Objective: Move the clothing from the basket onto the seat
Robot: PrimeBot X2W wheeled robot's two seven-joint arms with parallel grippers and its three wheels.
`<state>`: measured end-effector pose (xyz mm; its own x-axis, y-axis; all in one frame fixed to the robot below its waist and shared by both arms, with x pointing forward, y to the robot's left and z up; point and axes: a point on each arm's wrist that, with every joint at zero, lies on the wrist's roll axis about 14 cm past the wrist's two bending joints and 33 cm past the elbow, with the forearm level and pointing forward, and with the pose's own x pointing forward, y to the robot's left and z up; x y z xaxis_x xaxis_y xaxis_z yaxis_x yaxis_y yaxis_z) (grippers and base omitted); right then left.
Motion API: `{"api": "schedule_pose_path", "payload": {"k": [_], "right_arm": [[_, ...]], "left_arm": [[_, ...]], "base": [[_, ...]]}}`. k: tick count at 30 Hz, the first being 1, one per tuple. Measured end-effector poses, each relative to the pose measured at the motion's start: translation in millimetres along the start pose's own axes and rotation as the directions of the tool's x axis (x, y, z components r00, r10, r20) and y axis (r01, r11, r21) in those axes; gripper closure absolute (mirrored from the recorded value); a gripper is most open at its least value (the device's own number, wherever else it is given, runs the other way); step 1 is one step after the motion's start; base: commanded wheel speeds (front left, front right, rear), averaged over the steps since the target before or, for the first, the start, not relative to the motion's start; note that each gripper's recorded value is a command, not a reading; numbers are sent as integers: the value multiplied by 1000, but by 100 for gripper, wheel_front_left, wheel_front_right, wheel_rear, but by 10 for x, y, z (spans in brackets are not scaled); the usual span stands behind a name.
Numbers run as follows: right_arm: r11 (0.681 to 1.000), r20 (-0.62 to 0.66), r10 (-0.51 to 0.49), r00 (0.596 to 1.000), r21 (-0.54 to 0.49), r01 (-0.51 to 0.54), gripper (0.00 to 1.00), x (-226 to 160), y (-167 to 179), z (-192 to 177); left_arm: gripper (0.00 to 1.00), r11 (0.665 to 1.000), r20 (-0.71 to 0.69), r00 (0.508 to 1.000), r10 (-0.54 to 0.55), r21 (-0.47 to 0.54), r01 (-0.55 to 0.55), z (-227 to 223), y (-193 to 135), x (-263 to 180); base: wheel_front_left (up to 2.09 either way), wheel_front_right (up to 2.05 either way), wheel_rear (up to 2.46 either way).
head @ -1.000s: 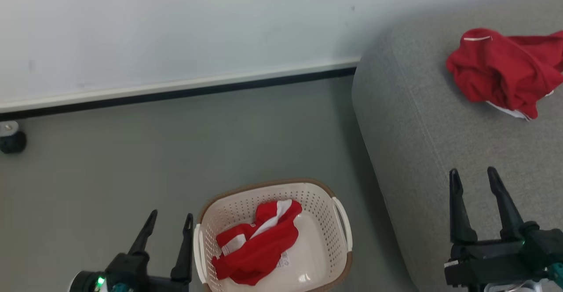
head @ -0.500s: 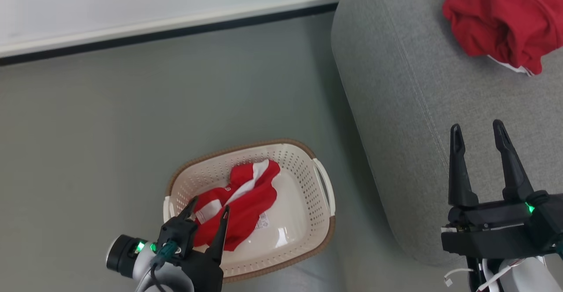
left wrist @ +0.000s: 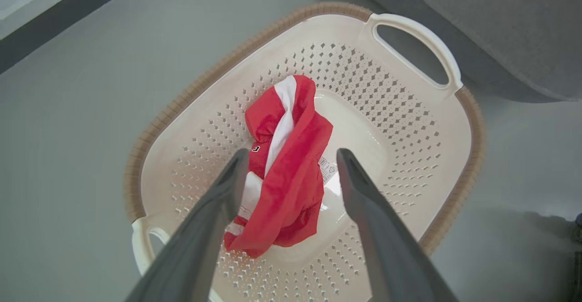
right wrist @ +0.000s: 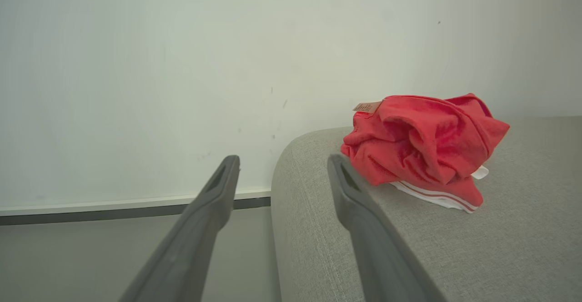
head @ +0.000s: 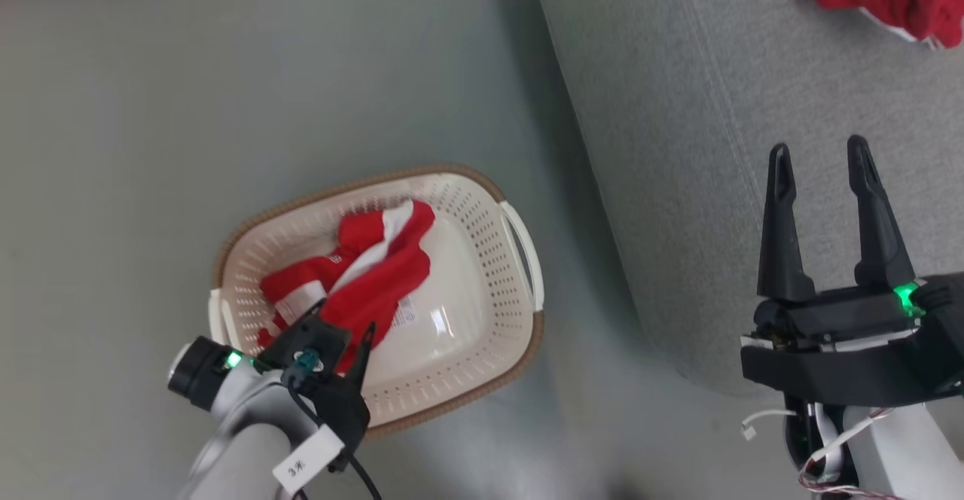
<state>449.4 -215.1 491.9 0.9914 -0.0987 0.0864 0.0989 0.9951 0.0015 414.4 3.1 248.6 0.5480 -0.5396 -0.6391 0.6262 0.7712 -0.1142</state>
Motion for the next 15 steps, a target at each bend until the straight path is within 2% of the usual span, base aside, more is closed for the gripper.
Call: {"api": "schedule_pose_path", "payload": {"k": [15], "right_arm": [[1000,-39,-9,999,-31,7,0,319,-11,-390]], "left_arm": [[0,999,-106,993,-42,7,43,-361,157,653]], "base": [[0,0,0]]}}
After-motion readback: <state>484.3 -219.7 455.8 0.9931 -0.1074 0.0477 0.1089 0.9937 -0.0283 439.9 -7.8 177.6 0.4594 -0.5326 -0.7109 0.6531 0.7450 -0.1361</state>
